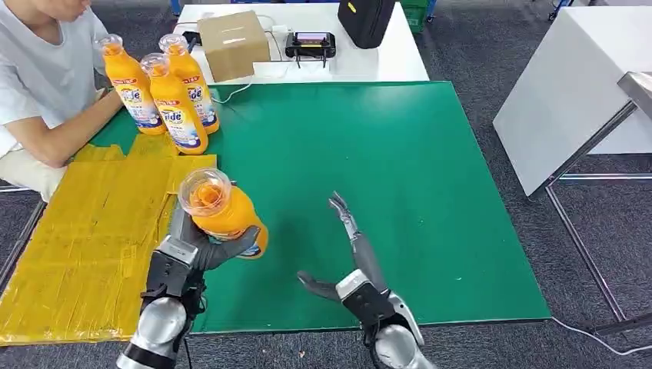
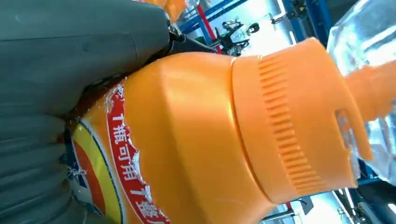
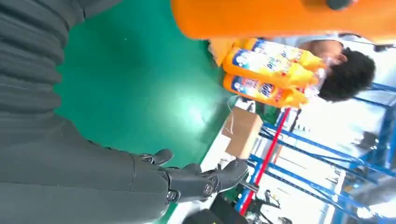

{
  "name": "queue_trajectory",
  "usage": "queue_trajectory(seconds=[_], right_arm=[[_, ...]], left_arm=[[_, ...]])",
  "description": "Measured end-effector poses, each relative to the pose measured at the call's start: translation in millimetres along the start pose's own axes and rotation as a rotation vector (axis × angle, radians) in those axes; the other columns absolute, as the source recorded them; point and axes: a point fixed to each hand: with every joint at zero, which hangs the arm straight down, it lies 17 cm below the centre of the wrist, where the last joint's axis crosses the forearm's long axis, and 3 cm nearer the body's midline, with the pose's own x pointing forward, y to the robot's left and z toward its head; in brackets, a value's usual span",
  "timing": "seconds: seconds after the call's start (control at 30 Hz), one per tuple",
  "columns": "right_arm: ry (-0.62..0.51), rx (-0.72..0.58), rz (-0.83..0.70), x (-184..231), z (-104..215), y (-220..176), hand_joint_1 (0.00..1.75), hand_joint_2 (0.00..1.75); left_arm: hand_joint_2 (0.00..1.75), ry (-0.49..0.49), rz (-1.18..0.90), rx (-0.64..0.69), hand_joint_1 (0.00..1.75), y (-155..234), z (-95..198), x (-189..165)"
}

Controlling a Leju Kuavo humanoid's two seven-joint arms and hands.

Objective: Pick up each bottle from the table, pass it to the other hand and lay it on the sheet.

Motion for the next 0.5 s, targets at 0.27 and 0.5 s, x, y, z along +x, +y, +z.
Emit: queue_trajectory(seconds=[0.27, 0.5], right_arm=[[-0.019, -0.027, 0.002, 9.0, 1.9, -11.3, 0.0, 1.75], [-0.063, -0.069, 0.055, 22.9, 3.4, -29.9, 0.0, 1.75]], left_arm=[[1.75, -0.006, -0.013, 0.004, 1.75, 3.9, -0.4, 1.0], [1.75, -0.114, -0.663, 0.055, 1.75, 20.8, -11.9, 8.0]])
